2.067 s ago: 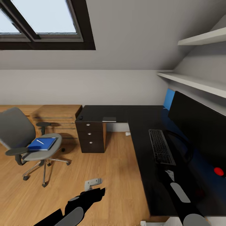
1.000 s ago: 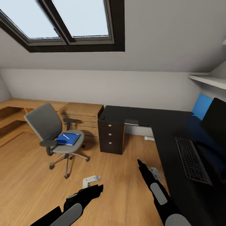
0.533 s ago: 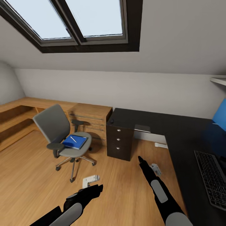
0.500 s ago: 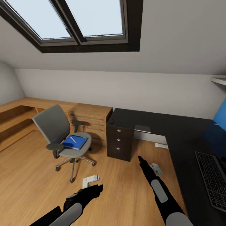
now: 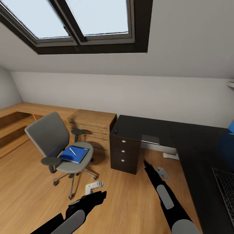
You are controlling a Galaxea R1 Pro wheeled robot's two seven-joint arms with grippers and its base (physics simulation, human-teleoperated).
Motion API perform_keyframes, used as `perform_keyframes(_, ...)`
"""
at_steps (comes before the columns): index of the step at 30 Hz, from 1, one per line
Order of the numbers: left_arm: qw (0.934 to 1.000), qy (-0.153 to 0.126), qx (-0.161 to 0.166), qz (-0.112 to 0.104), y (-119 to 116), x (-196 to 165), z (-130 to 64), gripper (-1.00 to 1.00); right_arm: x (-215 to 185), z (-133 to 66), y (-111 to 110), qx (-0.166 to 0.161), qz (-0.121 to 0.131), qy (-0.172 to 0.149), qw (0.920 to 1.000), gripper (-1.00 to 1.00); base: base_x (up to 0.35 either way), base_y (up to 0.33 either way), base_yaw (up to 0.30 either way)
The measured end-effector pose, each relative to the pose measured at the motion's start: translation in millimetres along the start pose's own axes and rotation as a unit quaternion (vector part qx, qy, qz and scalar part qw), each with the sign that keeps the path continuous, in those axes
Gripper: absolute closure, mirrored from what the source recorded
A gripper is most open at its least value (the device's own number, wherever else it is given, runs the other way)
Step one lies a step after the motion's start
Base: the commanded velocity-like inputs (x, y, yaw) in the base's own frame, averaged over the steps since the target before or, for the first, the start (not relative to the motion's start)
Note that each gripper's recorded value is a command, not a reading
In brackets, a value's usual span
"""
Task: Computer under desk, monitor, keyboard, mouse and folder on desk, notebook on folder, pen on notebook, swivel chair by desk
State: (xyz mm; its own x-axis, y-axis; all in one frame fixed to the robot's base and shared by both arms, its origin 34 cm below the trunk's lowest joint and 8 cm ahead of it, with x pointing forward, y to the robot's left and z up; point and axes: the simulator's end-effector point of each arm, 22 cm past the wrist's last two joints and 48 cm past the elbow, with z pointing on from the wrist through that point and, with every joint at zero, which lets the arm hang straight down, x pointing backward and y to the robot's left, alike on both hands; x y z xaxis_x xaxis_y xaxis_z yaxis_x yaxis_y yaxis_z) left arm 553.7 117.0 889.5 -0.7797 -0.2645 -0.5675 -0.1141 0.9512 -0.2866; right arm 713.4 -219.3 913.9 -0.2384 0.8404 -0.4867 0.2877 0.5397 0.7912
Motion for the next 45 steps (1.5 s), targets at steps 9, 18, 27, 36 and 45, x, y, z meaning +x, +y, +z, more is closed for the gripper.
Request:
perform_keyframes(9, 1.0, 0.0, 0.0, 0.001, 0, 1, -0.1, -1.0, -10, -0.5, -1, 0.002, -0.003, -0.024, 0.9997, -1.0, 0.329, 0.0, 0.018)
perform_keyframes(18, 0.9999, 0.007, -0.011, 0.007, 6, 7, 3.6, -1.0, -24, -3.1, 2, 0.002, -0.007, -0.058, 0.9983, -1.0, 0.329, 0.0, 0.166)
perform_keyframes(27, 1.0, 0.004, -0.004, 0.005, -3, 5, 0.9, -1.0, -38, -6.2, 6, -0.001, -0.008, -0.084, 0.9964, -1.0, 0.329, 0.0, 0.012)
perform_keyframes(36, 1.0, 0.003, -0.002, 0.007, -5, 6, 0.7, -1.0, -39, -6.2, 6, -0.002, -0.008, -0.084, 0.9964, -1.0, 0.329, 0.0, 0.0)
perform_keyframes(45, 0.9999, 0.002, -0.001, 0.01, -6, 6, -0.2, -1.0, -38, -6.6, 7, -0.002, -0.007, -0.084, 0.9964, -1.0, 0.329, -0.009, 0.048)
